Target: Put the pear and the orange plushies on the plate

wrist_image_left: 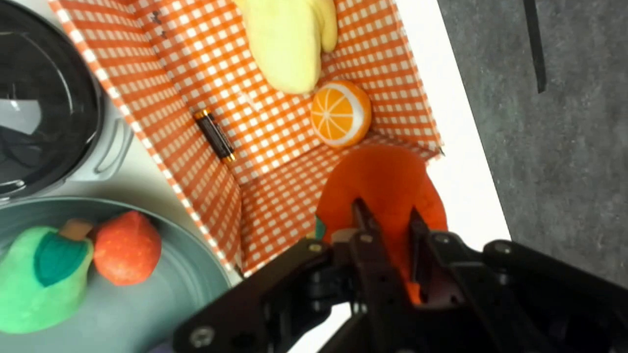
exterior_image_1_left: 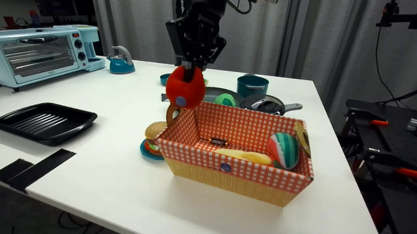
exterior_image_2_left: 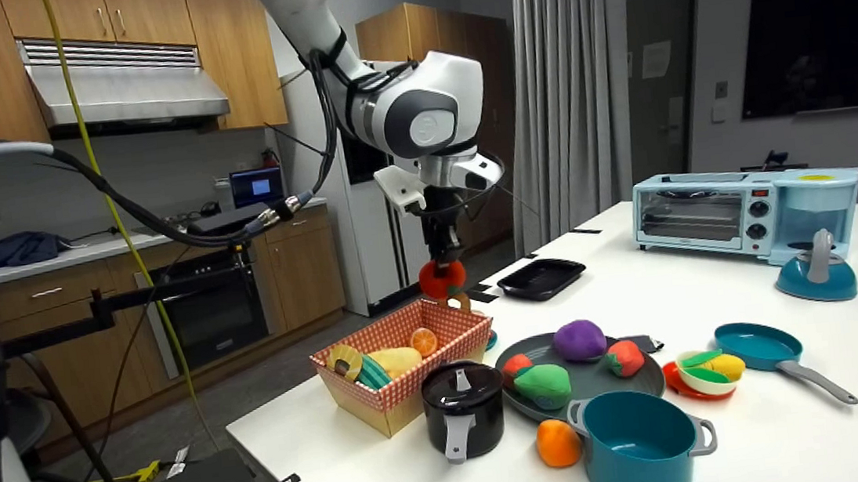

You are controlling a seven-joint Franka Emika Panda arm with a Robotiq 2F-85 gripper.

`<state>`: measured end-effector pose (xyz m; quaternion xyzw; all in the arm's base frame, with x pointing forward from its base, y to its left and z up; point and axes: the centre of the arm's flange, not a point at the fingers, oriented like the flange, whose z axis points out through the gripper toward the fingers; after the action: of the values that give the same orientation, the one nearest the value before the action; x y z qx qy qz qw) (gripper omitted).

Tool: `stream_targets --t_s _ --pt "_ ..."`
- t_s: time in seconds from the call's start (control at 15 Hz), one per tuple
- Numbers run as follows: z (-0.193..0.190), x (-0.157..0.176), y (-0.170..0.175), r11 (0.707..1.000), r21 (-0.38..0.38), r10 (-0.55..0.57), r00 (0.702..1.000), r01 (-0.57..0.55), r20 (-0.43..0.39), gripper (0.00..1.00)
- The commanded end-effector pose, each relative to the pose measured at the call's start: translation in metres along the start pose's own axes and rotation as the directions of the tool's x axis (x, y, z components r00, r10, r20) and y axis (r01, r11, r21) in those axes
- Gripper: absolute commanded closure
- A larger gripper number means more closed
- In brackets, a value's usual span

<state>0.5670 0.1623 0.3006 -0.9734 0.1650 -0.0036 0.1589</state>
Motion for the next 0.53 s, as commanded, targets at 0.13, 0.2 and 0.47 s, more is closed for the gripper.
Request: stream_targets --t_s 0.13,0.2,0.47 --pt "-0.057 0.022 0.040 0.994 0.023 0.106 0.977 -0.104 -0.183 0.96" --pt "-0.060 0.029 0.050 0.993 0.020 0.122 0.970 -0.120 -0.212 0.96" --pt "-0.059 0.051 0.092 0.983 0.007 0.178 0.942 -0.183 -0.285 0.96"
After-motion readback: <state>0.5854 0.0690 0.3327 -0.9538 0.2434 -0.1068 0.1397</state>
